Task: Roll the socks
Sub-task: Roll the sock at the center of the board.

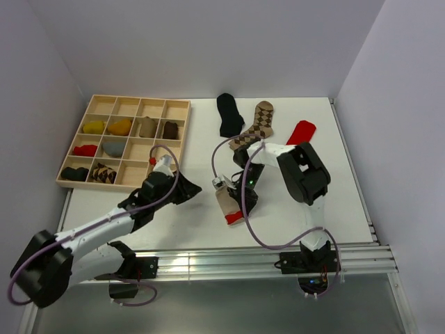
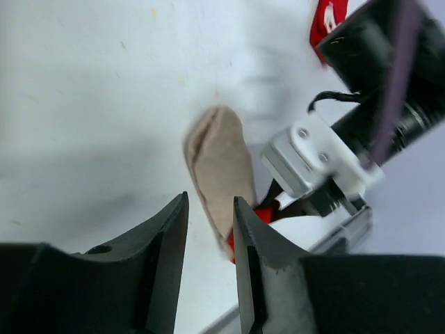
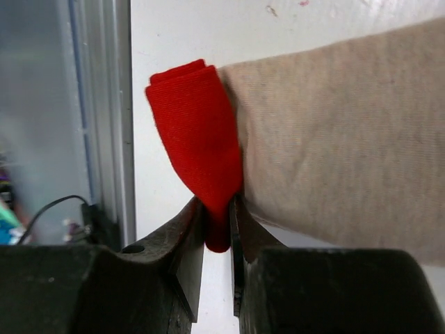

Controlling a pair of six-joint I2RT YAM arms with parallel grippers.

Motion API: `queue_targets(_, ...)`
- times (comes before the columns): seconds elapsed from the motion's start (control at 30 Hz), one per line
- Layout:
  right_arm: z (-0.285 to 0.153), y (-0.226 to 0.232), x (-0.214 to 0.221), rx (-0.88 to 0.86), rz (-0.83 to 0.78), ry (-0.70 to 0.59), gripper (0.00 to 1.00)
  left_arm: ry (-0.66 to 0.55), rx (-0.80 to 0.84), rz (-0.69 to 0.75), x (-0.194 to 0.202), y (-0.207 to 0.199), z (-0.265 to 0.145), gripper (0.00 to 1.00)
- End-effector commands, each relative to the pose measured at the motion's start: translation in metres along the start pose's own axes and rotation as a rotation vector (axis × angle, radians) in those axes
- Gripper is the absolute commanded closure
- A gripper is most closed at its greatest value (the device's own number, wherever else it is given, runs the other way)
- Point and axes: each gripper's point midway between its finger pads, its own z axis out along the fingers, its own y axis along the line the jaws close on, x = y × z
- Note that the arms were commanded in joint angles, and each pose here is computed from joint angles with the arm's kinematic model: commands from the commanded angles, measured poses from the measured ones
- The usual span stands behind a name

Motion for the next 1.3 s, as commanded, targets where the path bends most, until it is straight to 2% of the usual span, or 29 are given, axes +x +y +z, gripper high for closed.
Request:
queue_targets(0.0, -0.008, 0.025, 0.005, -0.165, 0.127, 0.036, 0.83, -0.261, 0.077, 0.163, -0.045, -0.025, -0.016, 0.63)
queue_targets(0.13, -0.007, 0.016, 0.004, -0.173, 0.211, 0.058, 0.82, -0.257, 0.070, 0.484, -0.028, -0.050, -0.015, 0.61)
queue_targets(0.17, -0.005, 0.014, 0.004, -0.180, 0.231, 0.060, 0.82, -0.227, 0.086, 0.591, -0.011, -0.059, -0.015, 0.60)
queue_targets(0.27, -0.005, 0.009, 0.002, -0.175, 0.253, 0.065, 0.82, -0.163, 0.090, 0.792, 0.022, -0.072, -0.007, 0.58)
queue_targets(0.4, -0.005, 0.003, 0.003, -0.168, 0.270, 0.080, 0.81, -0.044, 0.083, 1.013, 0.074, -0.076, 0.011, 0.54)
queue_targets(0.43, -0.003, 0.001, 0.003, -0.170, 0.280, 0.080, 0.81, -0.042, 0.097, 1.054, 0.087, -0.087, 0.010, 0.53)
queue_targets(0.5, -0.004, 0.000, 0.003, -0.168, 0.282, 0.078, 0.81, 0.005, 0.075, 1.149, 0.108, -0.079, 0.020, 0.52)
queue_targets(0.6, -0.002, -0.002, 0.003, -0.165, 0.285, 0.080, 0.82, 0.059, 0.103, 1.214, 0.136, -0.082, 0.027, 0.52)
queue_targets(0.7, -0.002, -0.003, 0.004, -0.161, 0.287, 0.084, 0.82, 0.075, 0.105, 1.248, 0.147, -0.079, 0.033, 0.52)
queue_targets(1.0, -0.002, -0.005, 0.005, -0.152, 0.286, 0.087, 0.83, 0.111, 0.070, 1.335, 0.157, -0.059, 0.049, 0.52)
queue_targets(1.27, -0.001, -0.003, 0.005, -0.157, 0.281, 0.085, 0.83, 0.147, 0.023, 1.349, 0.167, -0.034, 0.059, 0.55)
